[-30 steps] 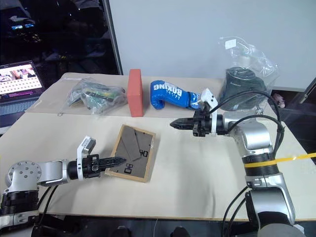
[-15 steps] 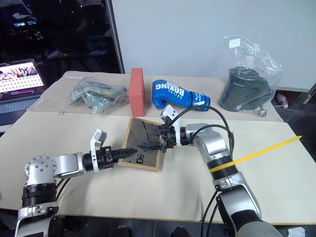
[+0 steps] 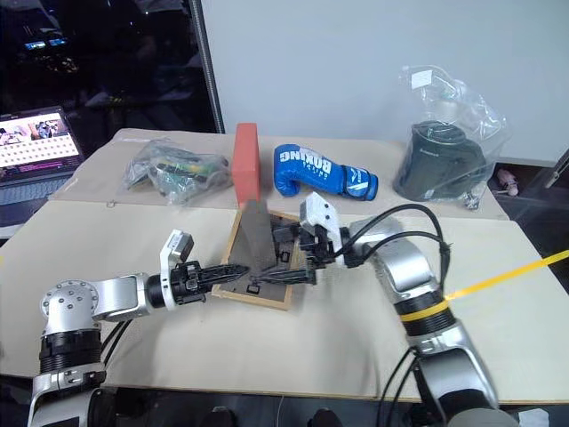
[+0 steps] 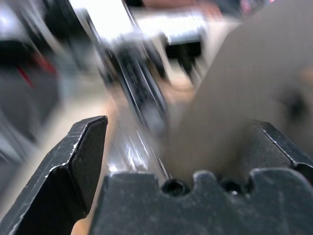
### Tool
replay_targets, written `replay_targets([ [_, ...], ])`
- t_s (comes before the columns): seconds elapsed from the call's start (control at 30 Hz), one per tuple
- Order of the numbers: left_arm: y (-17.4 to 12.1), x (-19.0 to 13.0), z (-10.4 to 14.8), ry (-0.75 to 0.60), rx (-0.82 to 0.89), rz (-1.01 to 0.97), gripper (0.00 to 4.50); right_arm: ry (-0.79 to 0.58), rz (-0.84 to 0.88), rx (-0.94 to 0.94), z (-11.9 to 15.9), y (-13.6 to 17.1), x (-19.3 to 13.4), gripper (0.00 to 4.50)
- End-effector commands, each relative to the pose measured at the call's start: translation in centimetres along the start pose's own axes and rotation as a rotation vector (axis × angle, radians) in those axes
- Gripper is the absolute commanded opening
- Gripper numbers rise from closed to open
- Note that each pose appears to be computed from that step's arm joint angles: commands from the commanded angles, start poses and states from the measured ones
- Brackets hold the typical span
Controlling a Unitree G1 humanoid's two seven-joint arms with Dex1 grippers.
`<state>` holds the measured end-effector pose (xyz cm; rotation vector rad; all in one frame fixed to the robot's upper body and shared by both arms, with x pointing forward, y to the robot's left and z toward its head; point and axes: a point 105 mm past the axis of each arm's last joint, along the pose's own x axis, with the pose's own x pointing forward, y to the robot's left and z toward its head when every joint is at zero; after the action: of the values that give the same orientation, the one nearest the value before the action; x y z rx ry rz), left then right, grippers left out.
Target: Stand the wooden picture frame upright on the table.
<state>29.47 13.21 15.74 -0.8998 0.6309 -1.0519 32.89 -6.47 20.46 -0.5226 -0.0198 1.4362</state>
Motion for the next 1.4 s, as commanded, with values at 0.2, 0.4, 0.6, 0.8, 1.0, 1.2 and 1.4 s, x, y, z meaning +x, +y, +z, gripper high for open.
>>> replay_targets([
  [0.2, -0.9, -2.2, 1.2, -0.049, -0.018, -0.05, 1.16, 0.164, -0.216, -0.096, -1.3, -1.4, -6.6, 4.48],
  [0.4, -0.8, -1.5, 1.2, -0.036, -0.029, -0.061, 1.16, 0.117, -0.569, -0.546, -1.5, -3.4, -4.7, 4.48],
  [0.6, -1.0, -0.6, 1.3, -0.022, -0.029, -0.069, 1.16, 0.02, -0.651, -0.942, -0.2, -2.4, -0.9, 4.48],
  [0.8, -1.6, -0.5, 1.7, -0.016, -0.019, -0.089, 1.16, -0.088, -0.668, -1.076, 1.6, -2.6, 0.4, 4.48],
  [1.0, -1.6, -0.1, 1.3, 0.007, -0.007, -0.077, 1.16, -0.141, -0.656, -1.107, 1.7, -2.4, 1.4, 3.14],
  [1.2, -0.1, -0.7, 0.6, 0.024, 0.052, 0.056, 2.18, -0.168, -0.668, -1.077, 1.5, -2.5, 1.2, 1.95],
  [1.4, 0.3, -3.7, 2.9, -0.071, 0.198, 0.151, 4.47, -0.175, -0.73, -0.978, 1.5, -3.7, -0.3, 1.34],
])
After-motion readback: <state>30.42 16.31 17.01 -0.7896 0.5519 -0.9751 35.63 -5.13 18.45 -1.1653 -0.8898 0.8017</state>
